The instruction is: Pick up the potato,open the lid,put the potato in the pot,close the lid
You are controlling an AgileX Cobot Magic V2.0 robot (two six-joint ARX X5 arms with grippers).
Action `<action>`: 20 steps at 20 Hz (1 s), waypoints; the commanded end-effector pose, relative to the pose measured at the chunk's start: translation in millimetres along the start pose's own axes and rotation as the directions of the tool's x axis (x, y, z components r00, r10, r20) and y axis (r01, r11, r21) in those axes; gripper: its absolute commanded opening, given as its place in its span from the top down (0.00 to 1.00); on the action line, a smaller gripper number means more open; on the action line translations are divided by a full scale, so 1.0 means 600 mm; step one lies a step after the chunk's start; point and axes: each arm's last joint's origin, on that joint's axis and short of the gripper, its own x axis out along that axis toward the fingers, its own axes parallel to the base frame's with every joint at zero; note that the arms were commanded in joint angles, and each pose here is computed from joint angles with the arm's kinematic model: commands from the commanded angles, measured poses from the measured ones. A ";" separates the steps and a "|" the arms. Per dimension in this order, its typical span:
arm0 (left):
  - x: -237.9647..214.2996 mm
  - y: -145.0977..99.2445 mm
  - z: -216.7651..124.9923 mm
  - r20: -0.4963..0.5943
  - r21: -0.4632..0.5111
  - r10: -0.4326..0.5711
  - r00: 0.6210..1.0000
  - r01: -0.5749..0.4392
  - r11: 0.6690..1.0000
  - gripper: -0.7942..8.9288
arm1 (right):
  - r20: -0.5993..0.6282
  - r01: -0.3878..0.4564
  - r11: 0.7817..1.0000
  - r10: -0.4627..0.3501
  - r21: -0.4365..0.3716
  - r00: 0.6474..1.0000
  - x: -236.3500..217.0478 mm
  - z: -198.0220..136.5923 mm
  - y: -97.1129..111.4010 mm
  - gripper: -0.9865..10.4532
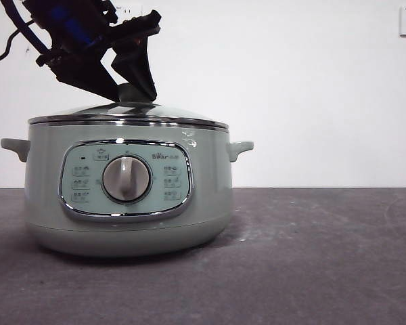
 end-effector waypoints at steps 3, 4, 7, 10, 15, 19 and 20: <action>0.011 -0.001 -0.017 -0.056 -0.001 -0.017 0.998 0.017 1.000 0.77 | -0.006 0.003 1.000 -0.003 0.008 1.000 -0.002 -0.002 -0.001 0.48; 0.011 -0.001 -0.015 -0.044 -0.001 -0.018 0.999 0.018 1.000 0.61 | -0.006 0.003 1.000 -0.003 0.008 1.000 -0.002 -0.002 -0.001 0.48; 0.009 -0.002 -0.001 0.024 -0.004 -0.016 1.000 0.016 1.000 0.44 | -0.006 0.003 1.000 -0.003 0.008 1.000 -0.002 -0.002 -0.001 0.48; -0.022 -0.004 0.029 0.081 -0.012 -0.006 0.997 0.007 1.000 0.44 | -0.010 0.002 1.000 -0.002 0.007 1.000 0.001 -0.001 0.000 0.48; -0.145 -0.022 0.073 0.195 0.011 -0.067 0.979 0.066 0.998 0.51 | -0.029 0.002 1.000 -0.002 -0.015 1.000 0.024 -0.009 0.006 0.58; -0.244 -0.025 0.065 0.276 0.068 -0.108 0.955 0.092 0.993 0.93 | 0.007 0.002 0.999 -0.002 -0.042 1.000 0.052 -0.045 0.010 0.89; -0.261 -0.023 0.060 0.283 0.069 -0.109 0.953 0.094 0.993 0.93 | 0.031 0.001 0.999 0.000 -0.036 1.000 0.058 -0.056 0.011 0.92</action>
